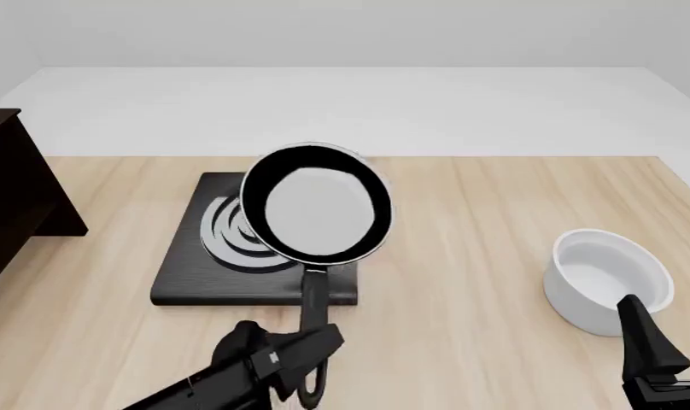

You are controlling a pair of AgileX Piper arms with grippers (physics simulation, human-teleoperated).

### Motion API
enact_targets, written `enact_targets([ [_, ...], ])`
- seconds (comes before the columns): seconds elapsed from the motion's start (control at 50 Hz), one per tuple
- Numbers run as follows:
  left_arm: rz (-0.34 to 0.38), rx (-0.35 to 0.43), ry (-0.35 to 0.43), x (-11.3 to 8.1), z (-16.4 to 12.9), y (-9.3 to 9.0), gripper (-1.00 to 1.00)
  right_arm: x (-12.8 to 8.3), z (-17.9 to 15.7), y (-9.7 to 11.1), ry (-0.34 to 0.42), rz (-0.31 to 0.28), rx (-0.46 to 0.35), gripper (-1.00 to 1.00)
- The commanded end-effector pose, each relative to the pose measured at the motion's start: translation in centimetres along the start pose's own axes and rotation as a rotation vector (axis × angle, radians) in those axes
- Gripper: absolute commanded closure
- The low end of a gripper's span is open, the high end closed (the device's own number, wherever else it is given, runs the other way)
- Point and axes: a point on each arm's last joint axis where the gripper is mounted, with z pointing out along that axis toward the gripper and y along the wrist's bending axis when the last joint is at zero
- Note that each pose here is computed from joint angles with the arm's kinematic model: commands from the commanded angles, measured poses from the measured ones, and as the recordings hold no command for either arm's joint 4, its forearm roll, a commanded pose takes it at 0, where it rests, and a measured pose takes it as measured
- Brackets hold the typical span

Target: Put the frying pan under the cabinet shelf.

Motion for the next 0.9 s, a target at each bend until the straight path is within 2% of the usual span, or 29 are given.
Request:
enact_targets([
  [0.02,-0.014,-0.028,0.106,1.9,-2.4,-0.4,1.0,0.0,0.0,0.0,0.0,0.0,0.0,-1.0],
  [0.24,-0.077,-0.009,0.194,2.9,-6.1,-0.7,1.0,0.0,0.0,0.0,0.0,0.0,0.0,-1.0],
  [0.4,-0.127,0.006,0.244,3.6,-7.9,-0.1,1.0,0.0,0.0,0.0,0.0,0.0,0.0,-1.0],
  [0.52,-0.164,-0.004,0.301,3.9,-10.3,0.8,1.0,0.0,0.0,0.0,0.0,0.0,0.0,-1.0],
  [0.76,-0.26,-0.01,0.383,3.0,-14.9,0.7,1.0,0.0,0.0,0.0,0.0,0.0,0.0,-1.0],
  [0.9,-0.301,-0.012,0.41,2.7,-15.8,0.4,1.0,0.0,0.0,0.0,0.0,0.0,0.0,-1.0],
])
